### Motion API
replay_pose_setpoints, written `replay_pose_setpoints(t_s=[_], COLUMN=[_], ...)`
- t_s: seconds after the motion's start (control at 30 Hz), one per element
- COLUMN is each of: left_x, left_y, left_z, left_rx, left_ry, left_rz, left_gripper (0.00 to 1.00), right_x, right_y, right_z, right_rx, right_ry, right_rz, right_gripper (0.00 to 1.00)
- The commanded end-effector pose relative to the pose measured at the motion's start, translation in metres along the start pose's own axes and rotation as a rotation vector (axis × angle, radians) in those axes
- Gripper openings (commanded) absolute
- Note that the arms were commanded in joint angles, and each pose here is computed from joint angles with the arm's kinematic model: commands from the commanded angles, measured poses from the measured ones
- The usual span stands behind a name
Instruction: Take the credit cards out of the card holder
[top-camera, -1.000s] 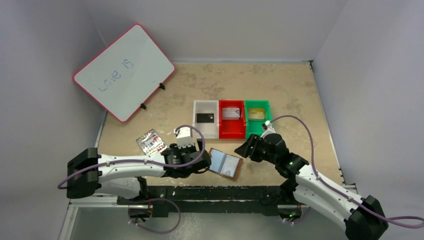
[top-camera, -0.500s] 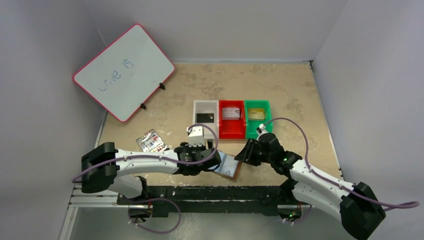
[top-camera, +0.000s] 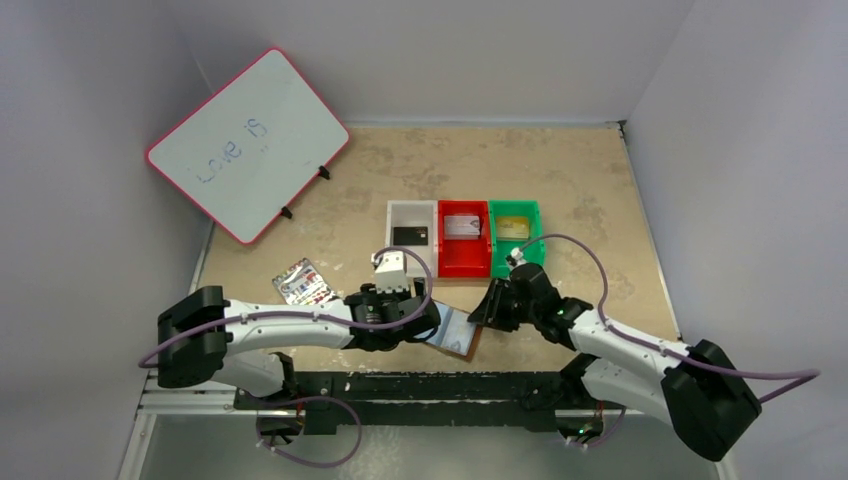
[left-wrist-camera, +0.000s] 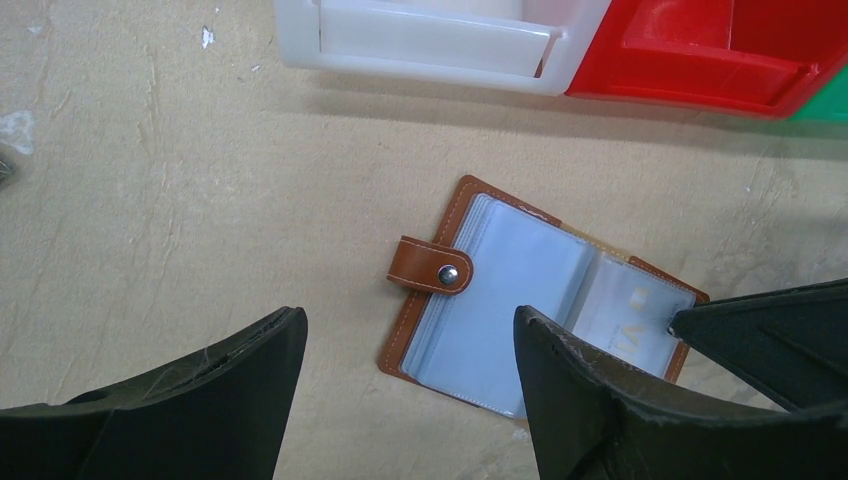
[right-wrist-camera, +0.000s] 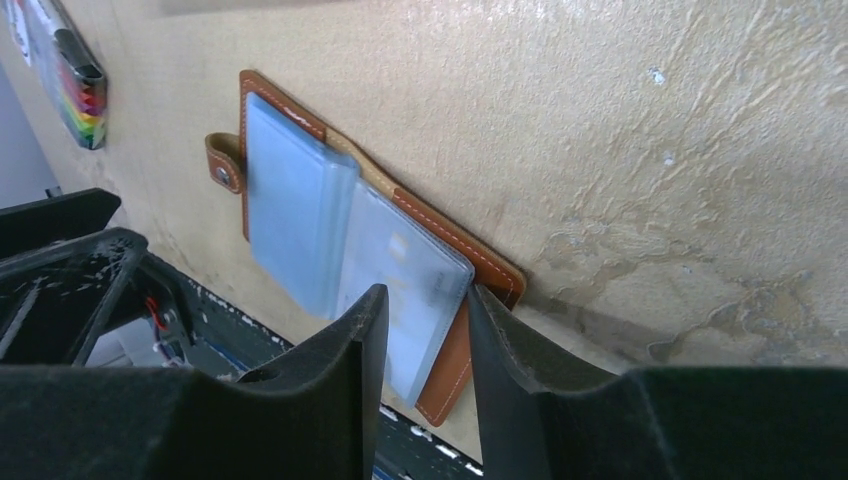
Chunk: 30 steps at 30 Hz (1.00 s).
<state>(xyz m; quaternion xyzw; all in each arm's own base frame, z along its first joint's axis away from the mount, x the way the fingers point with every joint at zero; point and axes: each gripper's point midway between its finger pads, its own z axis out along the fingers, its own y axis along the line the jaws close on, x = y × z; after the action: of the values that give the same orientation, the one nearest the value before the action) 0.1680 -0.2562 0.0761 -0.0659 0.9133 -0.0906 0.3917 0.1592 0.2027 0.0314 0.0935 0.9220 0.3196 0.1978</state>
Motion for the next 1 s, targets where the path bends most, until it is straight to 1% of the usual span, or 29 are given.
replay_pose_setpoints(t_s=[0.0, 0.13, 0.23, 0.43, 0.53, 0.63, 0.7, 0.77, 0.9, 0.97], left_x=[-0.011, -0.013, -0.024, -0.041, -0.043, -0.041, -0.036, -0.030, -0.019, -0.015], left_y=[-0.004, -0.002, 0.003, 0.014, 0.017, 0.017, 0.014, 0.010, 0.004, -0.002], left_z=[-0.005, -0.005, -0.009, -0.022, -0.024, -0.024, -0.023, -0.021, -0.016, -0.015], left_rx=[0.025, 0.017, 0.001, 0.042, 0.051, 0.055, 0.065, 0.073, 0.084, 0.098], left_ry=[-0.037, -0.045, -0.085, -0.142, -0.148, -0.135, -0.116, -0.092, -0.054, -0.037], left_rz=[-0.029, -0.035, -0.078, -0.159, -0.179, -0.186, -0.179, -0.166, -0.132, -0.116], left_gripper=[0.75, 0.74, 0.73, 0.73, 0.73, 0.73, 0.73, 0.73, 0.73, 0.73], right_x=[-0.009, -0.009, -0.009, -0.020, -0.015, -0.021, -0.025, -0.033, -0.031, -0.028], right_y=[0.010, 0.009, 0.006, 0.016, 0.021, 0.027, 0.027, 0.028, 0.027, 0.027], right_z=[0.005, 0.012, 0.019, 0.032, 0.035, 0.039, 0.041, 0.040, 0.030, 0.025], right_rx=[-0.040, -0.028, 0.000, -0.012, -0.033, -0.037, -0.019, 0.008, 0.006, -0.012], right_ry=[-0.022, -0.004, 0.021, 0.025, 0.066, 0.067, 0.075, 0.050, 0.031, 0.024], right_rz=[-0.039, -0.062, -0.089, -0.149, -0.160, -0.203, -0.224, -0.235, -0.205, -0.176], right_gripper=[0.36, 0.31, 0.27, 0.26, 0.27, 0.28, 0.30, 0.34, 0.41, 0.42])
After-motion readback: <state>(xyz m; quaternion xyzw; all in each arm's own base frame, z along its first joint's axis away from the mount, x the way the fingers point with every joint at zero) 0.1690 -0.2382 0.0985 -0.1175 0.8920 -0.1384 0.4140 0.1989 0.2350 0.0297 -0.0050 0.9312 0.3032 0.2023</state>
